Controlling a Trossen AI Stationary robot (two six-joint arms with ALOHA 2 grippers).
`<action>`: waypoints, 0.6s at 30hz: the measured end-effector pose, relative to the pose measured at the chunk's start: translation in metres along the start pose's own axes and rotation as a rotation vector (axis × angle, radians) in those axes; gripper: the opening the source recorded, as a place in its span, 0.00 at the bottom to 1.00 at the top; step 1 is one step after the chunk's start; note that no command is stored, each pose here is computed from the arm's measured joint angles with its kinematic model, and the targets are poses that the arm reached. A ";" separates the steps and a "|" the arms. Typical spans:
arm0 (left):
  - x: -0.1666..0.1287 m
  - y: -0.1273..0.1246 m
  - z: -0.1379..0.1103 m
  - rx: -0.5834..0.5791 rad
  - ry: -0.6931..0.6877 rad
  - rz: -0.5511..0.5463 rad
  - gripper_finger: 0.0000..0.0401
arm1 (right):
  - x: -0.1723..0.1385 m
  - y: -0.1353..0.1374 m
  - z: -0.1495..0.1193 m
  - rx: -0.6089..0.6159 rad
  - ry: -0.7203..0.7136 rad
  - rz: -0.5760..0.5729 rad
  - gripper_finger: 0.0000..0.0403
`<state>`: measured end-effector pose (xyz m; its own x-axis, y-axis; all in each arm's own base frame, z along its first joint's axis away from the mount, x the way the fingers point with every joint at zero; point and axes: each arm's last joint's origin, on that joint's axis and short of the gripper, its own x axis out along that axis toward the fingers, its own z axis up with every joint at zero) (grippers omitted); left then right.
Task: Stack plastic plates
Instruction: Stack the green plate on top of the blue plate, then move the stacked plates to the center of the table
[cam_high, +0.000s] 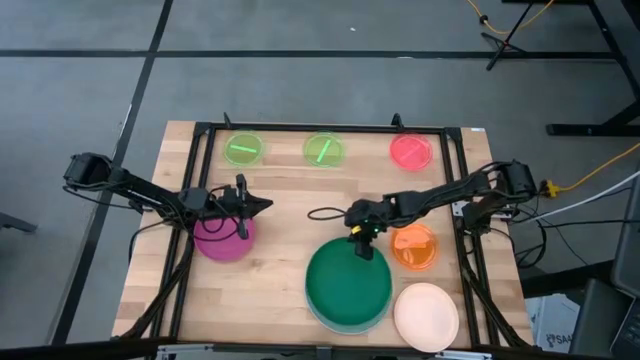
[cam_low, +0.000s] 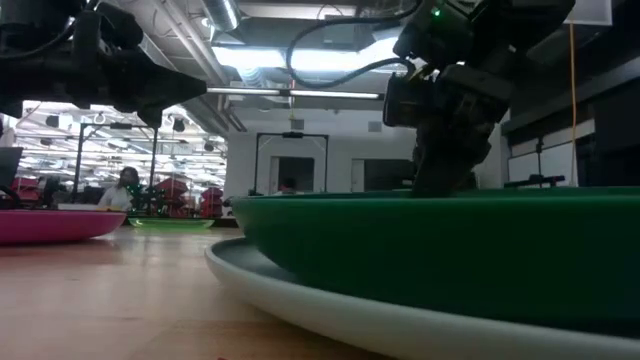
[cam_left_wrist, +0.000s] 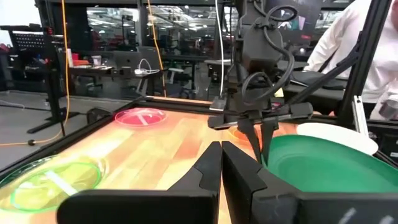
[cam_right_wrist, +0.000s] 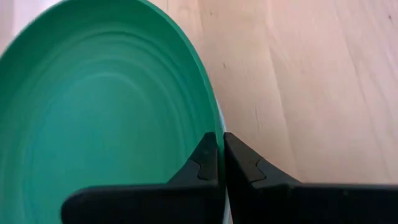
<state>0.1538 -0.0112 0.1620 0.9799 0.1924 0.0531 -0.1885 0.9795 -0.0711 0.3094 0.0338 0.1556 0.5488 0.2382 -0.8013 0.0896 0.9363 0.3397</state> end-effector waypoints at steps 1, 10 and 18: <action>0.000 0.000 0.000 -0.007 -0.001 -0.004 0.02 | 0.001 -0.001 0.000 0.000 -0.001 -0.007 0.00; 0.006 -0.011 0.011 -0.037 -0.028 -0.096 0.02 | -0.006 0.001 0.010 -0.034 -0.011 -0.064 0.26; 0.025 -0.028 0.016 -0.028 0.010 -0.142 0.02 | -0.043 0.036 0.033 -0.098 0.048 -0.076 0.40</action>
<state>0.1825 -0.0332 0.1817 0.9972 0.0510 0.0544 -0.0458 0.9948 -0.0915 0.3166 0.0486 0.2190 0.5028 0.1756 -0.8464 0.0462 0.9723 0.2291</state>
